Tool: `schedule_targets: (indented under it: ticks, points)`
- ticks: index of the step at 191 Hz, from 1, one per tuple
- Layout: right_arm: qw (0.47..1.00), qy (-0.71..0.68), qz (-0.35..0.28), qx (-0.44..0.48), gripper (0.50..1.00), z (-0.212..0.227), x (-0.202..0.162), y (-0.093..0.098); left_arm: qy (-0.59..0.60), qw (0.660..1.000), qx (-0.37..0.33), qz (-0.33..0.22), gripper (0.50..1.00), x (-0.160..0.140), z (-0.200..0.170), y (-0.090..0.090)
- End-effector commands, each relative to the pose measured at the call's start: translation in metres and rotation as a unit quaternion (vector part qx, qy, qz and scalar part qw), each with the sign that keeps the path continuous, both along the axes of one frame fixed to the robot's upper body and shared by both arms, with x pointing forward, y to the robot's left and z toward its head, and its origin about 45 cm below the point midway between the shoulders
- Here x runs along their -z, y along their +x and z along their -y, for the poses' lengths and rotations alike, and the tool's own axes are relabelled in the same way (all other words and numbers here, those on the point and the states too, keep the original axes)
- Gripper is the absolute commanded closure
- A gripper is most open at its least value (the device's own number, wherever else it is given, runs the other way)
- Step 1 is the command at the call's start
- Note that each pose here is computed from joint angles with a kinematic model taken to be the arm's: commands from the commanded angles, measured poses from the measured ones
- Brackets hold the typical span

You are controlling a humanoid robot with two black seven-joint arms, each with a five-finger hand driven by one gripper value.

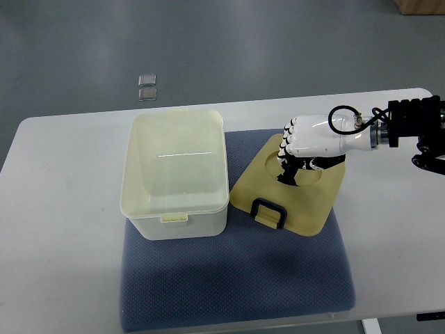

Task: Open white storage box with right hand

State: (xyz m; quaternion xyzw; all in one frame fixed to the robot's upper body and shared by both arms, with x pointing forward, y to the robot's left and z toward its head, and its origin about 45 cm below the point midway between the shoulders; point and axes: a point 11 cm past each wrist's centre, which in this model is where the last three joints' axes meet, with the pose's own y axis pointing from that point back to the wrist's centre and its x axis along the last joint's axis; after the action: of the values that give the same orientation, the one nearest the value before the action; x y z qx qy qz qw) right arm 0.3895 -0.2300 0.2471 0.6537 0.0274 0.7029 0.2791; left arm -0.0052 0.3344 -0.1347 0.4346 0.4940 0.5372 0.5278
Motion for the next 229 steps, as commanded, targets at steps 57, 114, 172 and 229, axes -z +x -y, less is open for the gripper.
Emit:
schedule_targets:
  ticks: [57, 114, 172, 229]
  points:
    - [0.999, 0.030, 0.007, 0.014, 0.630, 0.001, 0.004, 0.001, 0.000, 1.000, 0.000, 0.000, 0.500, 0.000, 0.000, 0.000]
    - [0.979, 0.126, -0.082, 0.136, 0.660, -0.001, -0.054, 0.044, 0.000, 1.000, 0.000, 0.000, 0.500, 0.000, 0.000, 0.000]
    - [0.830, 0.451, -0.266, 0.192, 0.660, -0.004, -0.112, 0.074, 0.000, 1.000, 0.000, 0.000, 0.500, 0.000, 0.000, 0.000]
    - [0.526, 0.704, -0.337, 0.337, 0.658, 0.037, -0.106, 0.110, 0.000, 1.000, 0.000, 0.000, 0.500, 0.000, 0.000, 0.000]
